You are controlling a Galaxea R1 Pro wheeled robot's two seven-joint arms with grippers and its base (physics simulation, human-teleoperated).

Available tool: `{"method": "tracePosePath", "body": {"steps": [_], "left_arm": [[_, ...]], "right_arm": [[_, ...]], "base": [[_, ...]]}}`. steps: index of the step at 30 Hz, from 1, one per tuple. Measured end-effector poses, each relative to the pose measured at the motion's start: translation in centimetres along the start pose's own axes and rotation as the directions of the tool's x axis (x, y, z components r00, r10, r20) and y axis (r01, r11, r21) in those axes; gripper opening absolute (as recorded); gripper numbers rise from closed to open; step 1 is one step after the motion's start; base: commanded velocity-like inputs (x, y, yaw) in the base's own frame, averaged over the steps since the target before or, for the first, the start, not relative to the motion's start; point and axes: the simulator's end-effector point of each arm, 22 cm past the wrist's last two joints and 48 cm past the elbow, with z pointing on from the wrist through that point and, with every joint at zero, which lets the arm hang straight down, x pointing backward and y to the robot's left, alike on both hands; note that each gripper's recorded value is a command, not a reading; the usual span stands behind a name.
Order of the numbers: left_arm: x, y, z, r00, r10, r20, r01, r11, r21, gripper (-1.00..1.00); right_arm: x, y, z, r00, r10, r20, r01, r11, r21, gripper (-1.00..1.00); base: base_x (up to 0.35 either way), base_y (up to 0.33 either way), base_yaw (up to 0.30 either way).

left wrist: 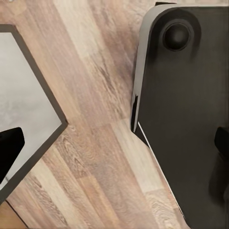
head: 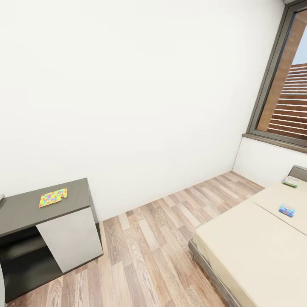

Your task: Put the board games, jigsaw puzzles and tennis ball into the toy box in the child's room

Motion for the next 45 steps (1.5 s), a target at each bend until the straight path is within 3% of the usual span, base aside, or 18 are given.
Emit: {"method": "tracePosePath", "body": {"steps": [1, 7, 11, 40, 45], "left_arm": [[0.0, -0.1, 0.0, 1.0, 0.003, 0.0, -0.003, 1.0, 0.002, 1.0], [0.0, -0.8, -0.1, 1.0, 0.016, 0.001, -0.016, 1.0, 0.014, 1.0], [0.0, -0.9, -0.1, 1.0, 0.018, 0.001, -0.018, 1.0, 0.016, 1.0], [-0.2, -1.0, -0.1, 1.0, 0.016, 0.006, -0.016, 1.0, 0.016, 1.0], [-3.5, -1.1, -0.1, 0.998, 0.007, 0.062, -0.008, 1.0, 0.018, 1.0]], "right_arm": [[0.0, -0.4, 0.0, 1.0, -0.003, 0.0, 0.003, 1.0, 0.006, 1.0], [0.1, 2.1, -0.2, 1.0, -0.005, -0.001, 0.005, 1.0, -0.024, 1.0], [0.1, 2.2, -0.2, 1.0, -0.003, -0.001, 0.003, 1.0, -0.025, 1.0], [-0.1, -0.9, 0.1, 1.0, 0.003, 0.002, -0.003, 1.0, 0.02, 1.0], [-0.1, -1.8, 0.1, 1.0, 0.008, 0.001, -0.008, 0.999, 0.031, 1.0]], "base": [[0.0, 0.0, 0.0], [0.0, 0.0, 0.0], [0.0, 0.0, 0.0], [0.0, 0.0, 0.0], [0.0, 0.0, 0.0]]}}
